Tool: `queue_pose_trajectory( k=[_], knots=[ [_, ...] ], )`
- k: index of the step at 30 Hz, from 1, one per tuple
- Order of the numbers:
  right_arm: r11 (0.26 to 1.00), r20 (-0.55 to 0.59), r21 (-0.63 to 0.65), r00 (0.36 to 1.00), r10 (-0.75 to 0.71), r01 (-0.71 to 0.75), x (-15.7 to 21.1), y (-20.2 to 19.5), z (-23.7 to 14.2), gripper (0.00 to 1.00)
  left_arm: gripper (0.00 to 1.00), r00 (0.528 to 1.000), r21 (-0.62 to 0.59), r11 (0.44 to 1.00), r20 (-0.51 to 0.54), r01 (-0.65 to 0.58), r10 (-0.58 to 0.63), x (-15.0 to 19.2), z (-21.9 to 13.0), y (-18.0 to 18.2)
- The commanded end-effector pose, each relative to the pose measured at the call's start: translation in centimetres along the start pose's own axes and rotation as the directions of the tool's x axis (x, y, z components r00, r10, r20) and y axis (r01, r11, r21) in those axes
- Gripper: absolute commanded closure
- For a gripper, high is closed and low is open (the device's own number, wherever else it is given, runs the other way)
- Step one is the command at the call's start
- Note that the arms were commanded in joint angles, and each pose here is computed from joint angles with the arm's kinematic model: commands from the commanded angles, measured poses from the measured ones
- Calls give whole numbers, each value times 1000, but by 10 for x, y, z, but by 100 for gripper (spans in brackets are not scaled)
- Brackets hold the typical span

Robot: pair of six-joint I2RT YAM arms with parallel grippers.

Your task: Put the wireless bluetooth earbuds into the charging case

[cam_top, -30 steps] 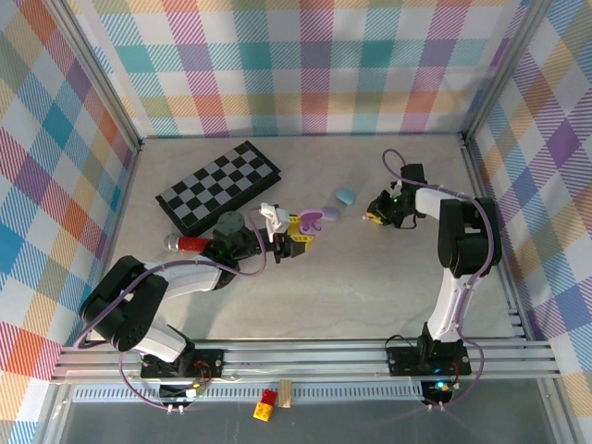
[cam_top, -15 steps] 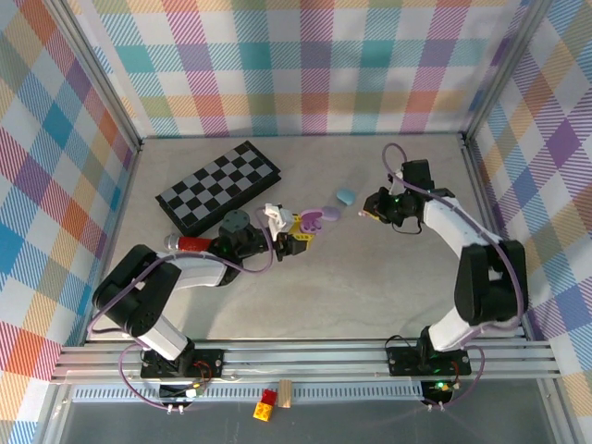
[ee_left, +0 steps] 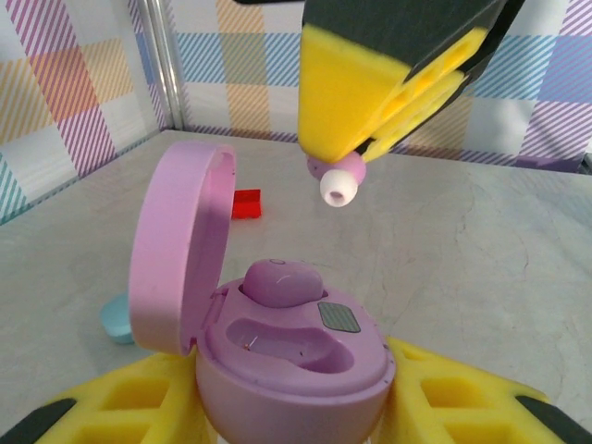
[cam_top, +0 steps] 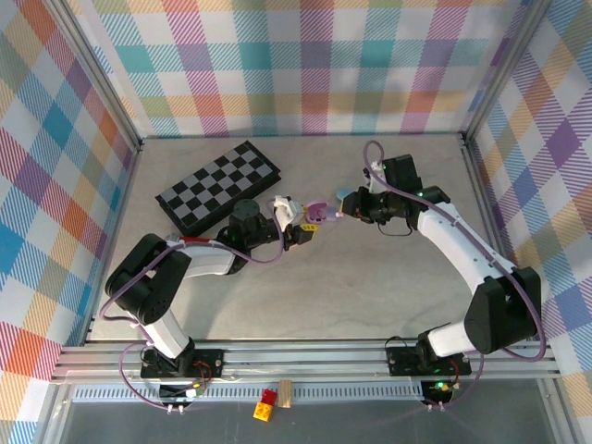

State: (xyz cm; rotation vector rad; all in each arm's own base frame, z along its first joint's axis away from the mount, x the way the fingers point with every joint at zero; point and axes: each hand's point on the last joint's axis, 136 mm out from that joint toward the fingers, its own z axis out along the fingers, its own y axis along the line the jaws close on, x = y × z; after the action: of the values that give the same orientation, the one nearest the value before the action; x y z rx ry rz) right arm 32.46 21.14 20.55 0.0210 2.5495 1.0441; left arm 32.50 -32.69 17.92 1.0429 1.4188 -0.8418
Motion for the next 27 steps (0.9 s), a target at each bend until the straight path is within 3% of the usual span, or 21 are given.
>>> queue_pose_trajectory(
  k=[1,9,27],
  knots=[
    [998,-20,-44,999,-40,39,1,21,-2,82,61,999,-21,999,-5,-33,33,-1,3,11],
    [993,-43,-82,996,-84,80,1,43,11,83,61,999,-11,999,-7,-36,36,-3,9,13],
    [989,-94,-96,988,-121,112,0,51,33,83,61,999,11,999,7,-32,32,-10,12,11]
  ],
)
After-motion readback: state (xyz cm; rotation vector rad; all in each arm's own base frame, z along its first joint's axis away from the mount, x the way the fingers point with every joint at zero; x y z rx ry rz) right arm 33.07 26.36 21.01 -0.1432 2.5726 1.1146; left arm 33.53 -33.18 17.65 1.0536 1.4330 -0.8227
